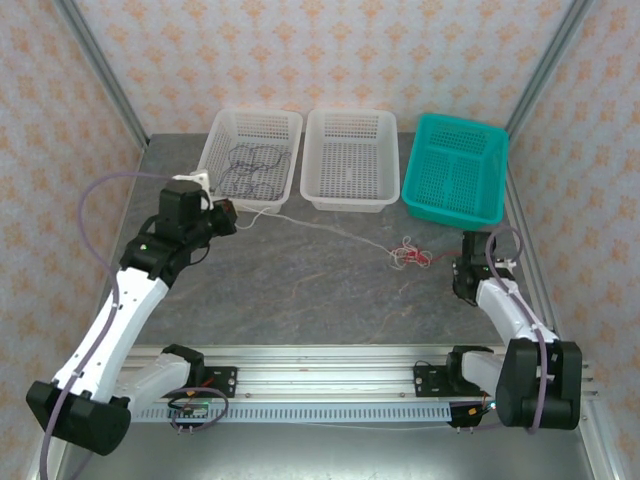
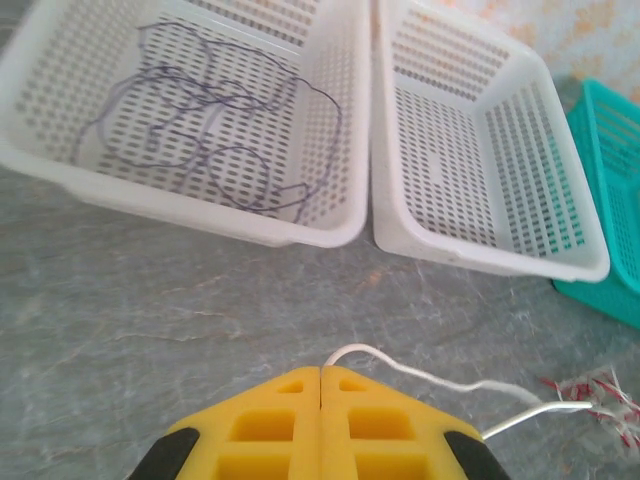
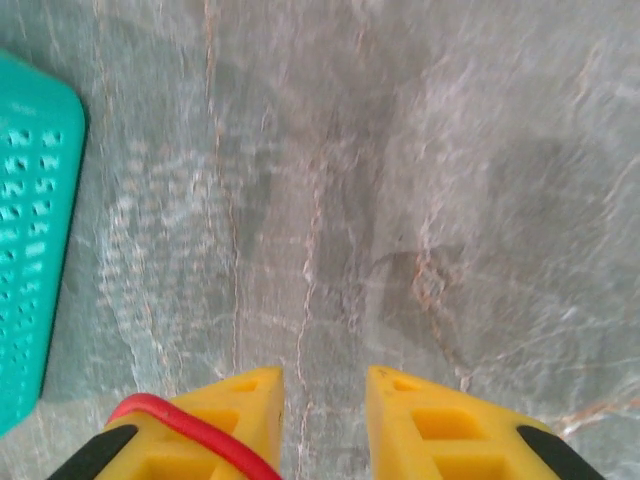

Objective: Untangle the cables

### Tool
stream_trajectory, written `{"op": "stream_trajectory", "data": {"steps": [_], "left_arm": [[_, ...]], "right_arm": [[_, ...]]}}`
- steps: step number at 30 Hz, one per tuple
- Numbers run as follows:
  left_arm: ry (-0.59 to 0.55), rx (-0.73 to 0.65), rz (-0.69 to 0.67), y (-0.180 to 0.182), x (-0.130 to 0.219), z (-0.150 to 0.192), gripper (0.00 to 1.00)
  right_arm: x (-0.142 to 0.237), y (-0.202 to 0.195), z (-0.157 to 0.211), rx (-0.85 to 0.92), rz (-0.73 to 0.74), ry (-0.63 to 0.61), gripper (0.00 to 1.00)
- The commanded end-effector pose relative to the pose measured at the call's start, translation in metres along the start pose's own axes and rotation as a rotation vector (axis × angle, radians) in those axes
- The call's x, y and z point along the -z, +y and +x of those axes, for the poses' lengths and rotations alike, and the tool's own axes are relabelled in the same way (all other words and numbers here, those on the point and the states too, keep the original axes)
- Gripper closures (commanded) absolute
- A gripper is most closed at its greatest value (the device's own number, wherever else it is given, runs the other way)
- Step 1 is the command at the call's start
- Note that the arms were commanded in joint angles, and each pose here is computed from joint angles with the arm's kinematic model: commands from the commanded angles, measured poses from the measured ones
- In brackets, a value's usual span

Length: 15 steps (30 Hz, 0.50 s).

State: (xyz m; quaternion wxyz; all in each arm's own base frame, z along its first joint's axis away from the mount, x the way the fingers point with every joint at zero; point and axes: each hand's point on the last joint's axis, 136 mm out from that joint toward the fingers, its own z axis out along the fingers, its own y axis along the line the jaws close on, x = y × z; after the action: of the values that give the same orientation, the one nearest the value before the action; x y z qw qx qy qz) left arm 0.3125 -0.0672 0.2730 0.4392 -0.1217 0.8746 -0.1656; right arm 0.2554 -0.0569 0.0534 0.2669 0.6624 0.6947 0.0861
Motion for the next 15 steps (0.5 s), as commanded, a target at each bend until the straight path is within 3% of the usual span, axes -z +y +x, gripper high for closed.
{"op": "stream_trajectory", "data": {"steps": [1,3,5,8,11,15], "left_arm": [[-0.036,0.060,-0.024,0.008,0.022,-0.016,1.00],[-0.038,0.059,0.032,-0.004,0.025,-0.021,1.00],[-0.025,0.055,0.105,-0.017,0.024,-0.022,1.00],[-0.024,0.061,0.118,-0.020,0.022,-0.022,1.00],[-0.030,0.061,0.165,-0.028,0.026,-0.024,1.00],[-0.073,0.077,0.356,-0.066,0.046,-0.045,1.00]], "right_arm": [[0.002,-0.017,-0.013,0.005,0.046,-0.051,0.73],[0.001,-0.003,-0.011,0.047,-0.019,-0.030,0.75],[0.006,0.029,0.005,0.170,-0.165,0.055,0.70],[0.033,0.073,0.023,0.403,-0.341,0.109,0.57],[0.066,0.095,0.042,0.666,-0.422,0.076,0.44],[0.089,0.108,0.063,0.748,-0.519,0.099,0.40]]}}
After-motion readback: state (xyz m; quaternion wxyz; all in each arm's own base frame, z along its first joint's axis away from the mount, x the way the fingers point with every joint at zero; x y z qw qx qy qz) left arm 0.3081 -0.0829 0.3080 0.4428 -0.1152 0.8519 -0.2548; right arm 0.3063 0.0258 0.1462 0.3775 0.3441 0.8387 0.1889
